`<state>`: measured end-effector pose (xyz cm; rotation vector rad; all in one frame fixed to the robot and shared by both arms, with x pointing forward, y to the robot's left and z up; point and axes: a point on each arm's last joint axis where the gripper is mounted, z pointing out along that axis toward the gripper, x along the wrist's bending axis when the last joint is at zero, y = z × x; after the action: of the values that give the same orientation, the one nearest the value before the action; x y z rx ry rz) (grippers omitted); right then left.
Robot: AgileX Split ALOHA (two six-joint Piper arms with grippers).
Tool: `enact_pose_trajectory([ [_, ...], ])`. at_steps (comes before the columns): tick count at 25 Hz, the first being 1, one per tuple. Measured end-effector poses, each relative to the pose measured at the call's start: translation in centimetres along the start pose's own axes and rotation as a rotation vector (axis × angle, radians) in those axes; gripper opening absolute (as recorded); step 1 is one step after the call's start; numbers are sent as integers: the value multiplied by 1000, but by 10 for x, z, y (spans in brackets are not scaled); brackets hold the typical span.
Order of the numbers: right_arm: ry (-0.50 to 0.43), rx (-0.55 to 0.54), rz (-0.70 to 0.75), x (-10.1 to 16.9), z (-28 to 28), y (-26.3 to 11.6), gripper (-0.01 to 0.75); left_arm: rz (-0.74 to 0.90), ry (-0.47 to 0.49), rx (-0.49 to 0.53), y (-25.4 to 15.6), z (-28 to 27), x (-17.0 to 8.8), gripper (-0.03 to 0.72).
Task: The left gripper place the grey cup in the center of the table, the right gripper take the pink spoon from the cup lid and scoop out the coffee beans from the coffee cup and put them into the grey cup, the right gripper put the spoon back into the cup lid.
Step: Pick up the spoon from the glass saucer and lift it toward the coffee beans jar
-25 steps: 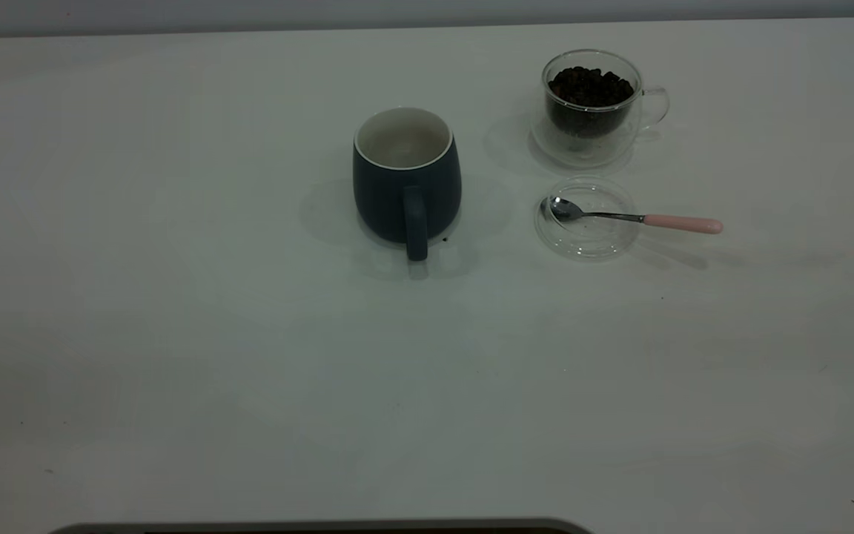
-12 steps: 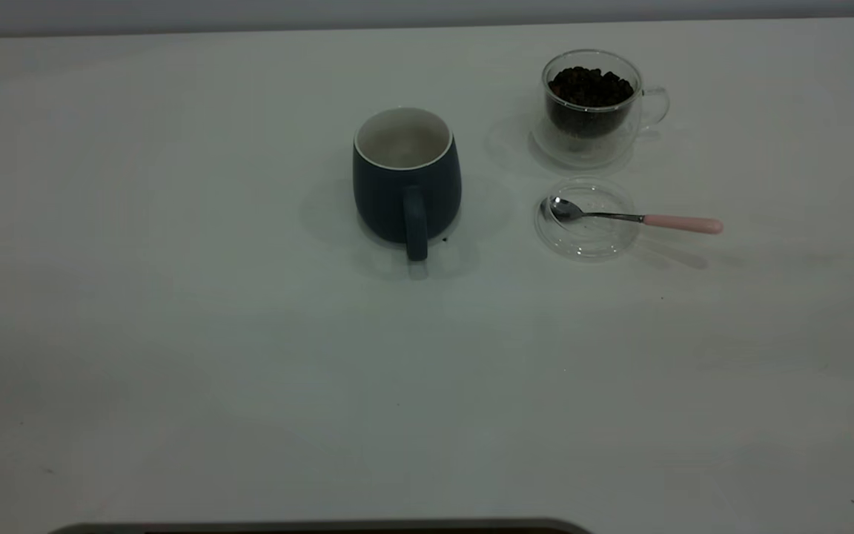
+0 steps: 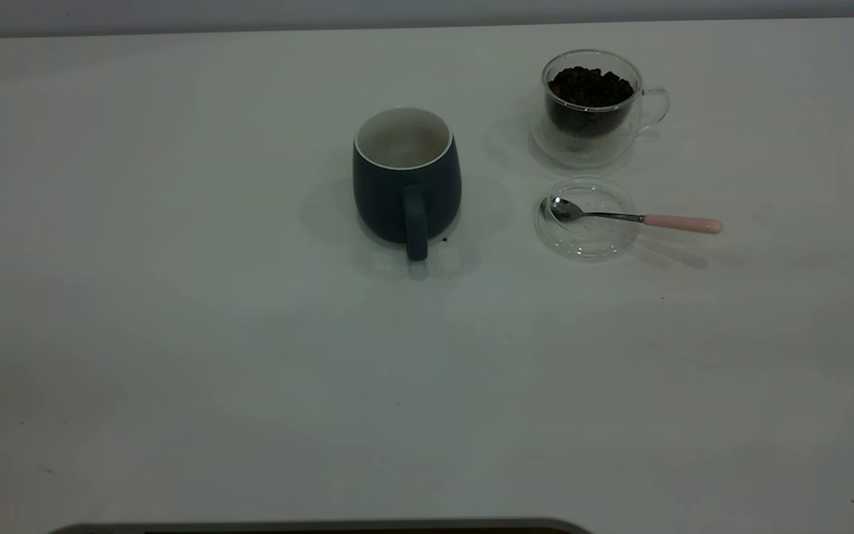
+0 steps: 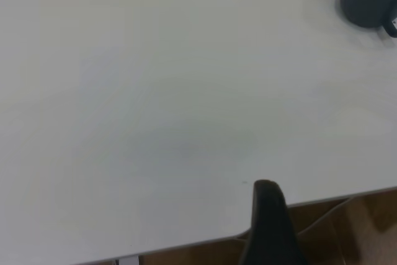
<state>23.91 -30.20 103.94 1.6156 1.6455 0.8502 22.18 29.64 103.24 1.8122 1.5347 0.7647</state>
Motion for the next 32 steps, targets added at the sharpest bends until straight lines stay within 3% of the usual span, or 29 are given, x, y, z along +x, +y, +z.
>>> enact_pose_trajectory([
  [32,-7,20,-3,-1,2,3,591,-2,-3,0,0,0,0,565],
])
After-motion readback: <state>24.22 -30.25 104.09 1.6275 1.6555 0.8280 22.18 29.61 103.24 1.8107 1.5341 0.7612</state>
